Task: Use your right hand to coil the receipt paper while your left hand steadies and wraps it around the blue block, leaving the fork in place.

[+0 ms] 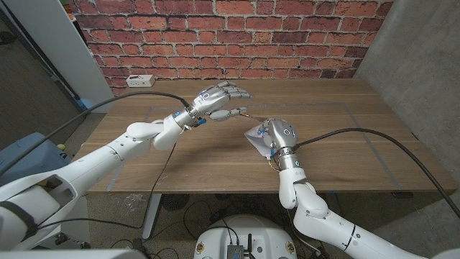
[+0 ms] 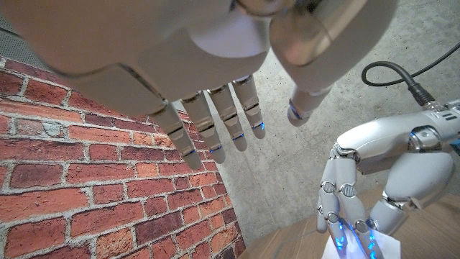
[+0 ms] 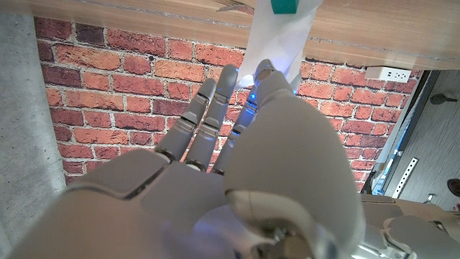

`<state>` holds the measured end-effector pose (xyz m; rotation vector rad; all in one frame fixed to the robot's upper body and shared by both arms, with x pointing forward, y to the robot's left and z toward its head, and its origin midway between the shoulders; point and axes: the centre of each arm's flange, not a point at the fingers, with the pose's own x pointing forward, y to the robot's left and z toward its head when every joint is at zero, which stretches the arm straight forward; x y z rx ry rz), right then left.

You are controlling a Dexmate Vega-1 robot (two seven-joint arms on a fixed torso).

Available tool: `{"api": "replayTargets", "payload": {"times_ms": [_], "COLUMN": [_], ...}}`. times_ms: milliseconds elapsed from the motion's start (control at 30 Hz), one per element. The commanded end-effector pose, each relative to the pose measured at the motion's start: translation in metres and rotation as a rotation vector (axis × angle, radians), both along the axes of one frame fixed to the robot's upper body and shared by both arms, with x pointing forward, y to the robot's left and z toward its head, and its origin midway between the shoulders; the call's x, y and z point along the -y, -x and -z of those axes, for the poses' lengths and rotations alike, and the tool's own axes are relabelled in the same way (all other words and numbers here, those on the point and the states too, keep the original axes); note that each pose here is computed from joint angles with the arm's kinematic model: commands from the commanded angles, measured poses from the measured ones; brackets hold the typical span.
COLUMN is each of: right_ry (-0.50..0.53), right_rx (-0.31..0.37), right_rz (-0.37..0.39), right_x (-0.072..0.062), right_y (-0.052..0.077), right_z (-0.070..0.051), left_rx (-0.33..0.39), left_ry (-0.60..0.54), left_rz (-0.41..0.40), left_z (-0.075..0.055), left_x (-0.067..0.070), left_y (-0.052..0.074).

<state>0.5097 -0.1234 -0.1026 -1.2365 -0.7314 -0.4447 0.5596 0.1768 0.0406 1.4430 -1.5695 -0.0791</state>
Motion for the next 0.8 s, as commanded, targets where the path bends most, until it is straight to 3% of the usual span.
{"api": "replayTargets", "payload": {"times_ms": [33,400,800], "right_ry": [0.029,0.022,0.039], "right_rx": [-0.099,-0.245,-0.279], "right_rz": [0.026,0.074,0.088], "right_x": [0.001,0.004,0.008], "right_y": [0.003,-0.006,-0.015], "right_z": [0.01,0.017,0.02], "left_rx": [-0.097,-0.199,-0.287], "left_ry": [-0.07,-0.141,-0.268], "left_rz": [-0.117,-0.246,-0.412], "left_z": [-0.005,-0.012,-0.02], "left_x": [0.005,0.012,0.033], "left_y": [-0.01,-0.016,-0.028]}}
